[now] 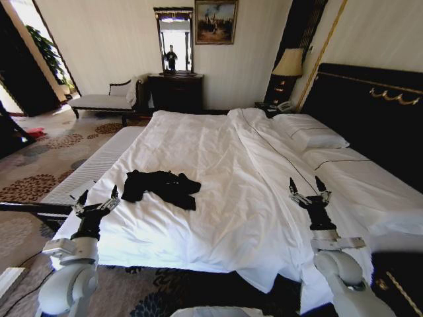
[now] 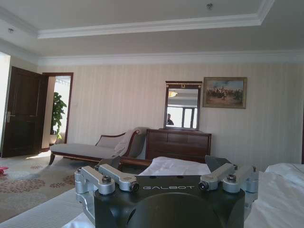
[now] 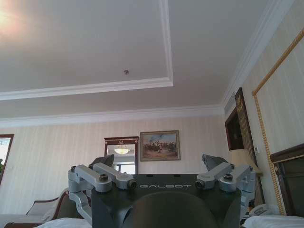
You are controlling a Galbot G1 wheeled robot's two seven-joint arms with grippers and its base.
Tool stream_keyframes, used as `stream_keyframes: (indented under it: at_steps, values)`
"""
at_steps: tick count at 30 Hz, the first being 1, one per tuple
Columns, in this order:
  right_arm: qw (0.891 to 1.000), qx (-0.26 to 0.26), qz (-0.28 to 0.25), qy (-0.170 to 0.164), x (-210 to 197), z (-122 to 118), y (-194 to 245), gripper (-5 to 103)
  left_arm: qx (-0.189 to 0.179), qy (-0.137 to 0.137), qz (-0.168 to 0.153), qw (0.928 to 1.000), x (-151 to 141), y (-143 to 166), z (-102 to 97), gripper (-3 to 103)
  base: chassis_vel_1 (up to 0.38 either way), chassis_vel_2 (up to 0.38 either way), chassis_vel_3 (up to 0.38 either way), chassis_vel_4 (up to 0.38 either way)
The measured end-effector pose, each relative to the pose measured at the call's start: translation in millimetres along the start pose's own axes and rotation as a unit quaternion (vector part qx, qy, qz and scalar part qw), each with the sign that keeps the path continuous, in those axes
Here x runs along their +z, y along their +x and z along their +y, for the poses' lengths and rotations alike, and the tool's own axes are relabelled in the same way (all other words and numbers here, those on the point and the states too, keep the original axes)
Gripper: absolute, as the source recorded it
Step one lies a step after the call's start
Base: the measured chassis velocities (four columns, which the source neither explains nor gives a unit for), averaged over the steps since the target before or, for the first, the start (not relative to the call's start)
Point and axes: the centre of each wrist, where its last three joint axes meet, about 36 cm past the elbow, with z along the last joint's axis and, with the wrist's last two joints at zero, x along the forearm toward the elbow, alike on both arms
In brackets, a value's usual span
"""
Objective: Fold the clothes on the bed.
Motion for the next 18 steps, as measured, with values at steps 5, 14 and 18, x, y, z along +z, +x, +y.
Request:
stream_keyframes:
  at_steps: [5, 14, 18]
  values:
    - [1.000, 0.005, 0.001, 0.003, 2.3, 0.3, 2.9, 100, -0.001, -0.005, 0.000, 1.0000, 2.1, -0.3, 0.2, 100, 0.000, 0.000, 0.000, 0.000]
    - [1.000, 0.007, 0.004, 0.002, 7.1, 3.6, 4.7, 100, 0.000, -0.008, 0.003, 1.0000, 3.4, -0.8, 1.9, 100, 0.000, 0.000, 0.000, 0.000]
    - [1.000, 0.011, 0.006, 0.000, 9.4, 6.4, 7.8, 100, 0.000, -0.008, 0.003, 1.0000, 3.7, -0.7, 2.7, 100, -0.006, 0.059, 0.005, -0.076]
